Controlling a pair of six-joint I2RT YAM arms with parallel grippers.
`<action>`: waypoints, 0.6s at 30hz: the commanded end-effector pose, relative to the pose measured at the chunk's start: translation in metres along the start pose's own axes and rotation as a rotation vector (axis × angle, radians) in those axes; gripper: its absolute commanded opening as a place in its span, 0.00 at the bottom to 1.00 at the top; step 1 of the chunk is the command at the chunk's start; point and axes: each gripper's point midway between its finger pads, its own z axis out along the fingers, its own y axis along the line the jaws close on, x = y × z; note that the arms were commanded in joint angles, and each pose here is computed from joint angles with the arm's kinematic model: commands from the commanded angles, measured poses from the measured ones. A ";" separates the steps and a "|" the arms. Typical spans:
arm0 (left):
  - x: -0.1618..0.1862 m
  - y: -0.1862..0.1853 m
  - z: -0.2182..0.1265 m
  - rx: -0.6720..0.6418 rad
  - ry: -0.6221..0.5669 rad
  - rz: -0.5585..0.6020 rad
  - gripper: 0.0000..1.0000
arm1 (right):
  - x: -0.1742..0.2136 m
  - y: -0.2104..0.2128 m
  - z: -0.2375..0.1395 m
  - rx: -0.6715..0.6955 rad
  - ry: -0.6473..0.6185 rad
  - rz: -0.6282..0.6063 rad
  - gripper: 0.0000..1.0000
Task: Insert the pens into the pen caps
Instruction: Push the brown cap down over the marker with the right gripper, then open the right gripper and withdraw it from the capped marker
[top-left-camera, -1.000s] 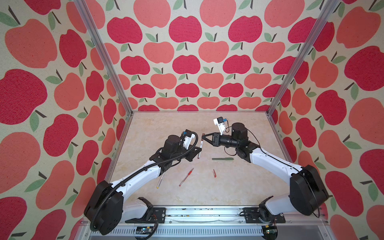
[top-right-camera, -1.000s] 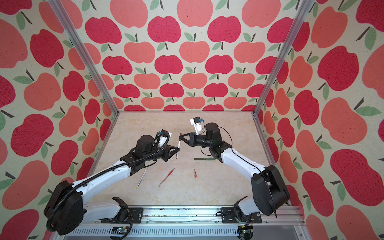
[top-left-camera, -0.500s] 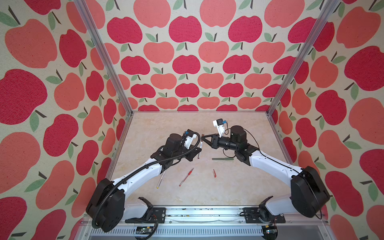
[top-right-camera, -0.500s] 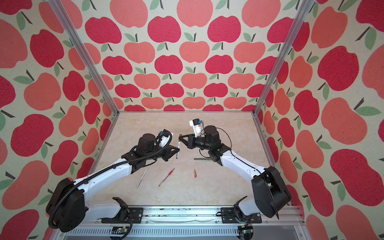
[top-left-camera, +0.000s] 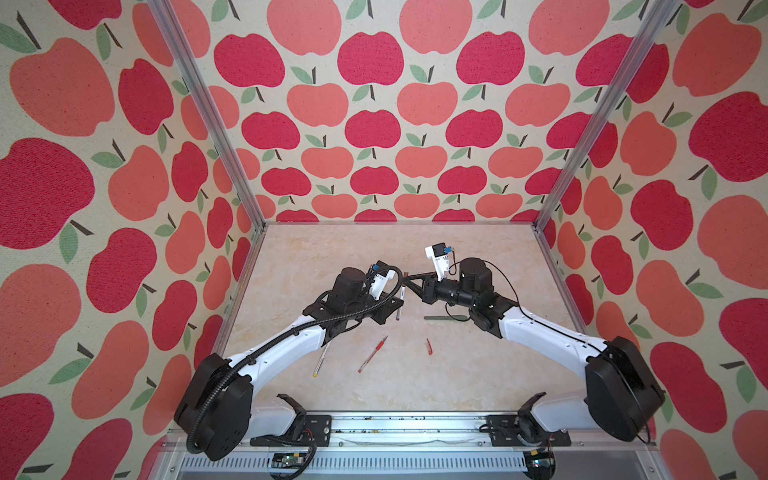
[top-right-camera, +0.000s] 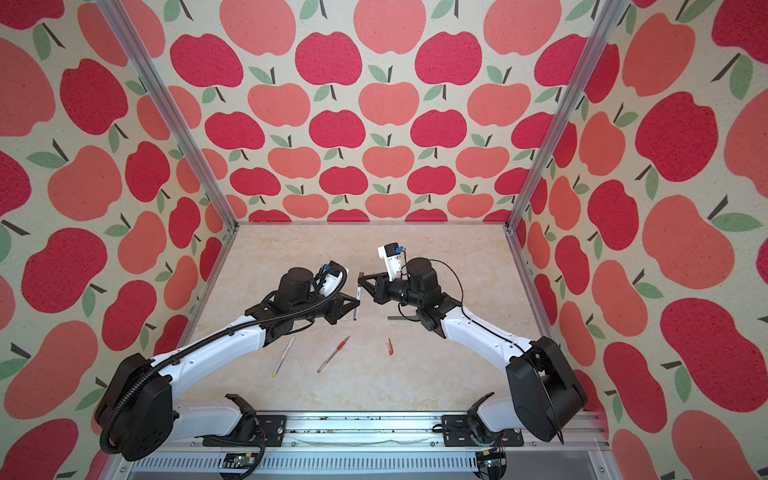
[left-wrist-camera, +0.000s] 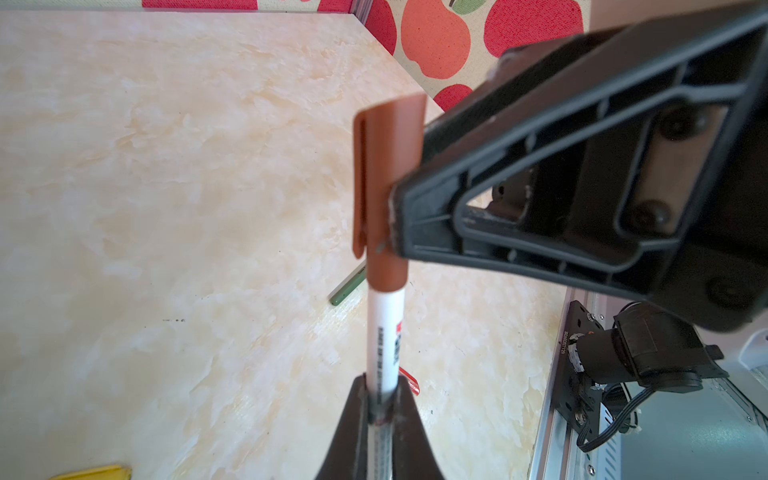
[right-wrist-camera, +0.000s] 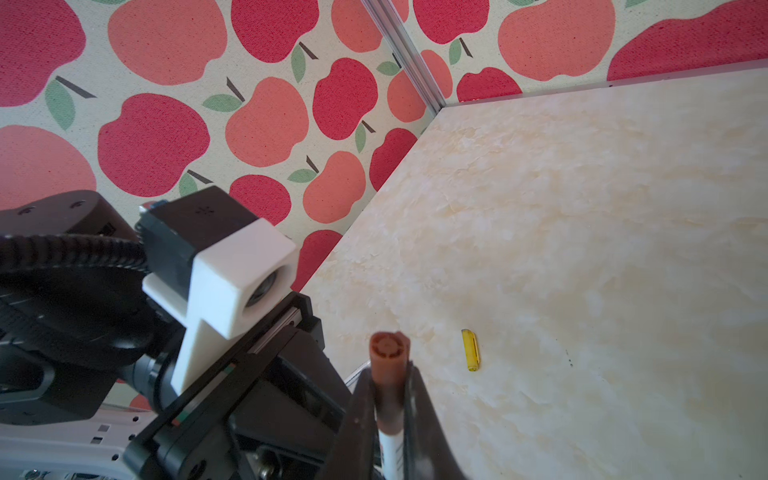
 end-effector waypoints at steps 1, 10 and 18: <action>-0.097 -0.003 -0.020 -0.045 -0.312 0.116 0.00 | 0.063 0.019 -0.006 -0.064 0.225 0.041 0.13; -0.050 -0.017 -0.004 0.020 -0.204 0.092 0.00 | 0.019 0.023 -0.013 -0.018 0.084 -0.043 0.21; -0.033 -0.017 -0.006 0.010 -0.165 0.084 0.00 | -0.026 0.033 -0.047 0.015 -0.071 -0.088 0.36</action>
